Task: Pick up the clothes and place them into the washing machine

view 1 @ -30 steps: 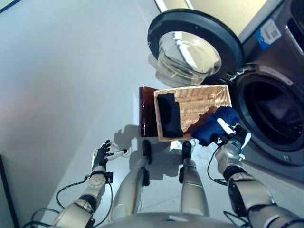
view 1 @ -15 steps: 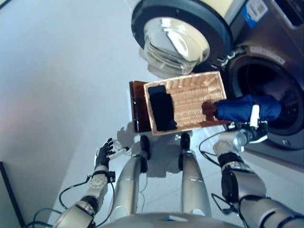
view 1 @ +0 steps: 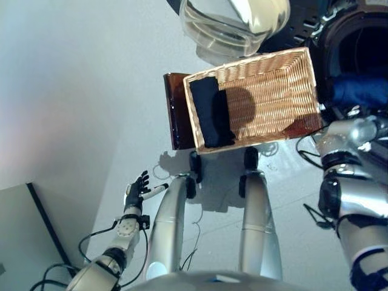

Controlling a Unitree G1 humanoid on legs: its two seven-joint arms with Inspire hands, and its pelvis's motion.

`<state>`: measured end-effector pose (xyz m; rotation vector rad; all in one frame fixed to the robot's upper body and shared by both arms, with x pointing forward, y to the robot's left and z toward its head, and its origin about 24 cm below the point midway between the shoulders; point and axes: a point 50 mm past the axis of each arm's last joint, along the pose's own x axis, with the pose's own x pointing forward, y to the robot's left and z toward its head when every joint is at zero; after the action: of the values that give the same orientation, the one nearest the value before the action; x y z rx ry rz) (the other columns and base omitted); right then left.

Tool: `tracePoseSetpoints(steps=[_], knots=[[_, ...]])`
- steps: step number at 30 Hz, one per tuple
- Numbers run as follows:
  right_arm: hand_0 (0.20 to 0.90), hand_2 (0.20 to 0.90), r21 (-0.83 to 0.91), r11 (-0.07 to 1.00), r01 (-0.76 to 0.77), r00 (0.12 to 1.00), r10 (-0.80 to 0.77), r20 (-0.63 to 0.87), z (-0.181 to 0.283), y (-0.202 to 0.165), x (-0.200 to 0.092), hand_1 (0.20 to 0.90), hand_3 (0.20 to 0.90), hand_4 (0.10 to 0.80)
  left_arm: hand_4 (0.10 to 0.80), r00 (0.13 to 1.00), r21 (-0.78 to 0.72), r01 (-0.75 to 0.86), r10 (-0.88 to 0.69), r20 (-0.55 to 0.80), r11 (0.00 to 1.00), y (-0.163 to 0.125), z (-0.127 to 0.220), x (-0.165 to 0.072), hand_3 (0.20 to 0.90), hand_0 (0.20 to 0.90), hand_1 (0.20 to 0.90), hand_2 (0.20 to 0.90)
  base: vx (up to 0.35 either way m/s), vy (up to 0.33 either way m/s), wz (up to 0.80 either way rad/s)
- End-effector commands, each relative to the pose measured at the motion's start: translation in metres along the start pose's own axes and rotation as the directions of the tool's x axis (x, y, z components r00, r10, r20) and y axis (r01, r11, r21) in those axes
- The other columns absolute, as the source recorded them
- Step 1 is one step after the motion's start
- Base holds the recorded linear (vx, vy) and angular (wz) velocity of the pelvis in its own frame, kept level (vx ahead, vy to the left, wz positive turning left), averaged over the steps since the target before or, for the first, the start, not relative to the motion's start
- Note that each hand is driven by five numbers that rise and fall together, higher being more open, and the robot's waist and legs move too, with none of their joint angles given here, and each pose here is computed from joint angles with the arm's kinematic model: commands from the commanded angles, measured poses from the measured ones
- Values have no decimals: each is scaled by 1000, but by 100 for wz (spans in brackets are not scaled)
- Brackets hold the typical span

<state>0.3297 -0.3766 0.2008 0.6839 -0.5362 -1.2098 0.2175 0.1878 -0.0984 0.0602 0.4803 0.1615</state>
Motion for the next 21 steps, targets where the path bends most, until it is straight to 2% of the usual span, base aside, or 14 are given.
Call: tracePoseSetpoints(steps=[1,7,8,12,19,20,21], knots=[[200,200,-14,990,-139,943,137,303,78,34,18,200,200,300,800,994,7,-112,112,-7,994,32,-9,-7,900,900,900,900,64,-40,10],[200,200,-31,979,-201,856,191,480,139,68,15,200,200,300,800,992,8,-124,124,31,992,36,-5,-9,900,900,900,900,20,-39,16],[200,200,-51,973,-224,810,215,545,161,78,11,200,200,300,800,991,13,-128,127,45,992,39,-3,-9,900,900,900,900,4,-38,21],[200,200,-104,966,-237,735,248,631,197,97,3,200,200,300,800,990,28,-129,127,67,991,42,0,-10,900,900,900,900,7,-19,19],[200,200,-111,967,-231,718,246,651,212,102,2,200,200,300,800,991,29,-111,109,74,993,36,-1,-12,900,900,900,900,14,8,3],[900,900,-120,968,-220,727,245,642,210,101,5,900,900,800,800,992,31,-108,106,61,994,35,-5,-14,900,900,900,900,40,21,0],[900,900,-131,968,-215,730,249,636,209,100,6,900,900,800,800,993,32,-112,110,53,993,36,-7,-14,900,900,900,900,34,17,-1]])
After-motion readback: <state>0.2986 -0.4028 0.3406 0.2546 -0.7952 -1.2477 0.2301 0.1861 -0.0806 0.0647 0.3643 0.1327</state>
